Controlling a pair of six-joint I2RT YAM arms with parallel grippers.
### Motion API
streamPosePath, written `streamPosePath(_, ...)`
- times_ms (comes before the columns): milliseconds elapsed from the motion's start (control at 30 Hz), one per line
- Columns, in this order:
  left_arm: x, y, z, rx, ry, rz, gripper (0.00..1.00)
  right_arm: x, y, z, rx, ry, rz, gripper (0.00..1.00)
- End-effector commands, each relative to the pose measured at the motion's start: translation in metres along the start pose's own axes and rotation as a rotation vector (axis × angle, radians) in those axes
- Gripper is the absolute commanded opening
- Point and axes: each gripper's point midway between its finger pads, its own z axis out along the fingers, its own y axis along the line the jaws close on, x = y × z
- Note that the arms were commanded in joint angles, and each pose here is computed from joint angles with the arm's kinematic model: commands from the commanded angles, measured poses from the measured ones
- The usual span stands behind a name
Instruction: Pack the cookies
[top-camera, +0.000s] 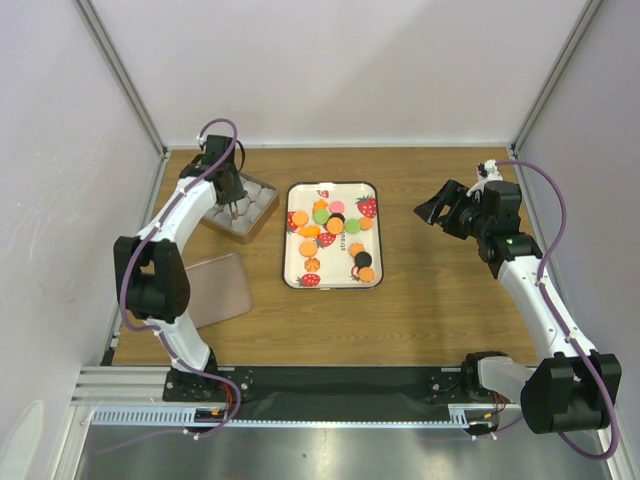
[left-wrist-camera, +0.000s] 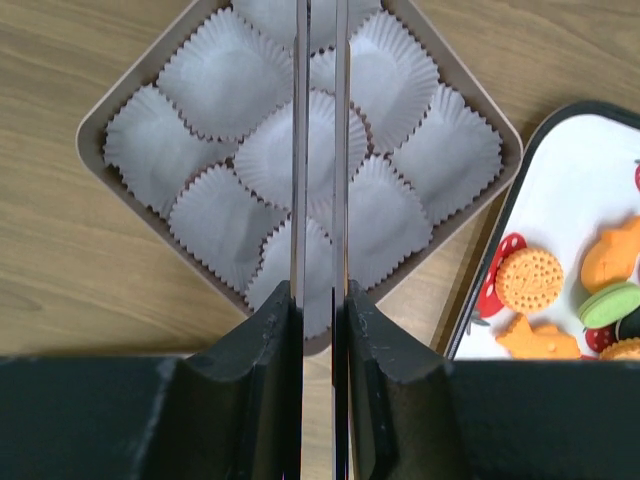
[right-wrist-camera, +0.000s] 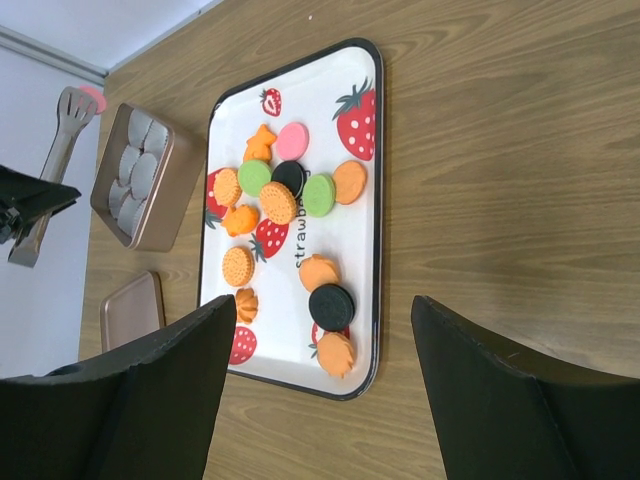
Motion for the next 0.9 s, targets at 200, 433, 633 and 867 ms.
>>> streamPosePath(200, -0.026, -0.004, 0.003, 0.053, 0.0, 0.01, 0.2, -0.013, 0.01, -0.002, -0.036, -0.035, -0.013, 0.77)
streamPosePath(433, -0.006, 0.003, 0.01, 0.071, 0.046, -0.009, 0.2, -0.012, 0.009, 0.0, -0.034, -0.029, -0.013, 0.77)
streamPosePath(633, -0.002, 0.01, 0.008, 0.071, 0.047, -0.02, 0.21, -0.011, 0.009, 0.001, -0.038, -0.024, -0.01, 0.77)
streamPosePath(867, 0.011, 0.011, 0.016, 0.079, 0.077, -0.013, 0.21, -0.01, 0.007, 0.003, -0.033, -0.021, -0.006, 0.77)
